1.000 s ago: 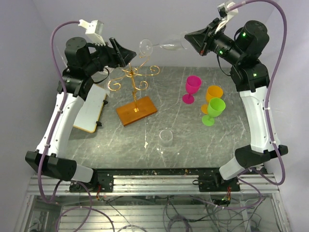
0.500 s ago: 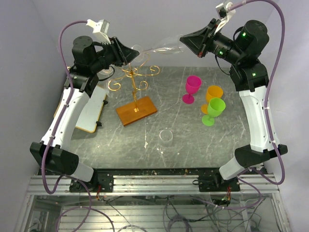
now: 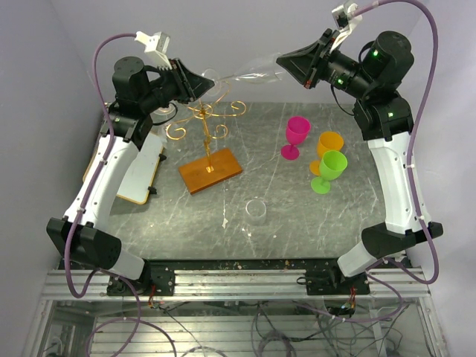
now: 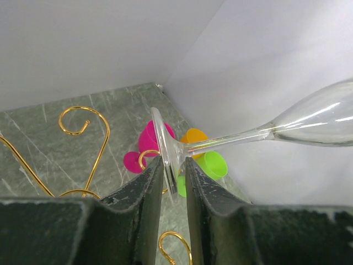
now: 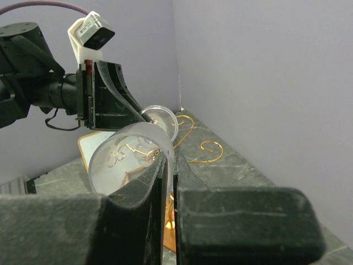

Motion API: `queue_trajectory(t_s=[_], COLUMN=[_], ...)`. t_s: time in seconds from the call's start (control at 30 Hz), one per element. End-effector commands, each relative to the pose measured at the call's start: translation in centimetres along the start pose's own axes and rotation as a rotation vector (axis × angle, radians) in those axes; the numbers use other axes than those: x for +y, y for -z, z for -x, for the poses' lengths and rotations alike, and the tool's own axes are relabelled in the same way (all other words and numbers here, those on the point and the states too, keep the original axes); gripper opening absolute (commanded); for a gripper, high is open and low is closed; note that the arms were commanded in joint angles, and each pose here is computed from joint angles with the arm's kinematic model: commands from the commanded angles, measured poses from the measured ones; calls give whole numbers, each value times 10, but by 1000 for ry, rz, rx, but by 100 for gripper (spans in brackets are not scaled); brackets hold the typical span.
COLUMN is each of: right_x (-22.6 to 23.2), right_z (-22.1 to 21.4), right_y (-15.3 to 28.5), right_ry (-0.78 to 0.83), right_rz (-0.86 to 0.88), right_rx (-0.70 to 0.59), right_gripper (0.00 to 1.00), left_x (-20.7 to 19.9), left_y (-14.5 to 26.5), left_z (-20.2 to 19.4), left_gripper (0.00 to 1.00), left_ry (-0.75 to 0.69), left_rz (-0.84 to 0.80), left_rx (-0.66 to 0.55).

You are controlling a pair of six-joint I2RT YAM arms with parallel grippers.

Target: Place the wine glass upside down on the wine glass rack

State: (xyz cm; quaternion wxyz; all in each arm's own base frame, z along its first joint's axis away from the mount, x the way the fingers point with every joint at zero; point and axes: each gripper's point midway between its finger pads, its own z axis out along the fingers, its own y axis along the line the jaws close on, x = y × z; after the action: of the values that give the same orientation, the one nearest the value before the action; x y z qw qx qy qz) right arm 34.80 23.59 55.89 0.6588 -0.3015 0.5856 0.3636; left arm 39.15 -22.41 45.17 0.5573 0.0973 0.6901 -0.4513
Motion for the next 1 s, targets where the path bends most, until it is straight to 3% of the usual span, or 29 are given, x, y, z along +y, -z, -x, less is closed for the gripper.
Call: queue_trajectory(t_s=[0.0,0.13,0.6,0.83,0.97], right_x=[5,4,-3,-3,-3], right_z=[13,12,5,3,2], right_y=[4,4,0,-1,-1], right_ry=[35,36,41,41,41], right_rz=[6,-2,-16,-12,-11], right_rx=[-38,-36,-21,-16,-14], right_gripper=[0,0,0,0,0], left_x=[-13,-12,-11,-12,-13], left_y=[6,7,10,9,9], left_z=[4,3,-2,-1,0], left_gripper=[29,22,20,25,20], left_ry=[-17,-14,-6,5,3], left_rz=[-31,-29,-20,-23,-30], left_rx=[-15,-12,-1,0,0])
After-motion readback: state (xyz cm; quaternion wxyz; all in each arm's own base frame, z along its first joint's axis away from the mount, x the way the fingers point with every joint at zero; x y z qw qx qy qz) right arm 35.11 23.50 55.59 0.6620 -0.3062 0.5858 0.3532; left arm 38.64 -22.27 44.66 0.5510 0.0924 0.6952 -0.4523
